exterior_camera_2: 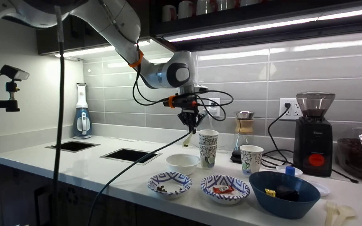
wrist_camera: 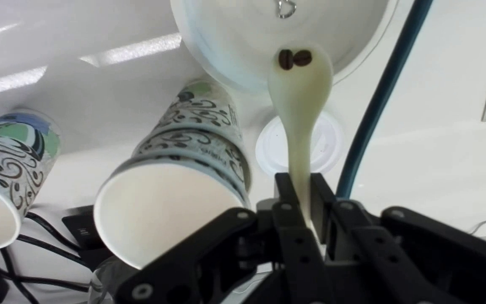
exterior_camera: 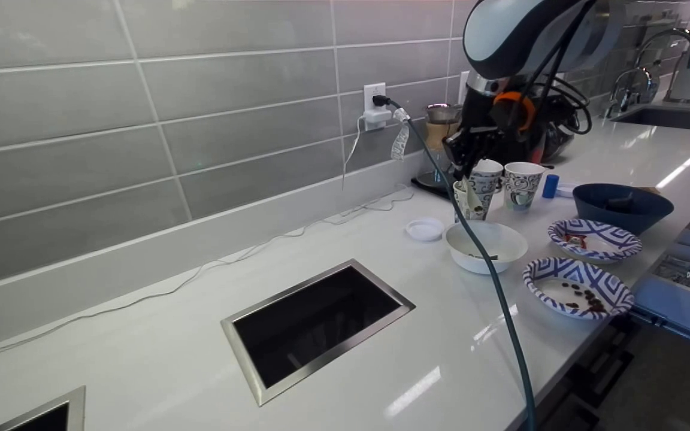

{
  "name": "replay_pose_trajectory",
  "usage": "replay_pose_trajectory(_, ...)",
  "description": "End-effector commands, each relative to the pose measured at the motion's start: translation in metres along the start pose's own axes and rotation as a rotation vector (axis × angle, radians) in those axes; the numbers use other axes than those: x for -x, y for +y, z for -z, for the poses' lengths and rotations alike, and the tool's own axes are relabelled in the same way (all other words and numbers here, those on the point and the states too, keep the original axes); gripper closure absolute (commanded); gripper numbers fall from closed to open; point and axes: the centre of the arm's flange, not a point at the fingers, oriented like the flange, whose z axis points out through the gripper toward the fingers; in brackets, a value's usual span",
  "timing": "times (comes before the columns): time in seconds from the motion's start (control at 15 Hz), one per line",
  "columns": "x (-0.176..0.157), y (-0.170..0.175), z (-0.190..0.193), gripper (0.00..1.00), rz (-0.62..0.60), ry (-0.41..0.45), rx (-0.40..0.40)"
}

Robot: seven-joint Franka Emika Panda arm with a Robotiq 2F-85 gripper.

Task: Use the spoon to put some of the cereal into the white bowl

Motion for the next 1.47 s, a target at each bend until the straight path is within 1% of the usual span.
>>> replay_pose_trajectory(0.0, 0.033, 0.008, 0.017, 0.97, -0.016, 0.048, -0.002)
replay_pose_trajectory(0.07, 0.037, 0.008, 0.019, 0.97, -0.012, 0.068, -0.040)
replay_pose_trajectory(0.2, 0.042, 0.007, 0.018, 0.97, -0.019, 0.131, -0.079)
replay_pose_trajectory(0.33, 0.048, 0.006, 0.016, 0.97, -0.031, 0.161, -0.123)
replay_pose_trajectory(0.6, 0.057, 0.011, 0.013, 0.97, -0.042, 0.202, -0.151)
replay_pose_trajectory(0.8, 0.060, 0.022, 0.014, 0.97, -0.045, 0.230, -0.144)
replay_pose_trajectory(1.0, 0.063, 0.029, 0.014, 0.97, -0.048, 0.257, -0.179)
replay_pose_trajectory(1.13, 0.064, 0.031, 0.013, 0.97, -0.039, 0.279, -0.226)
replay_pose_trajectory(1.27, 0.065, 0.033, 0.013, 0.97, -0.044, 0.276, -0.249)
replay_pose_trajectory(1.4, 0.066, 0.036, 0.012, 0.97, -0.043, 0.296, -0.272)
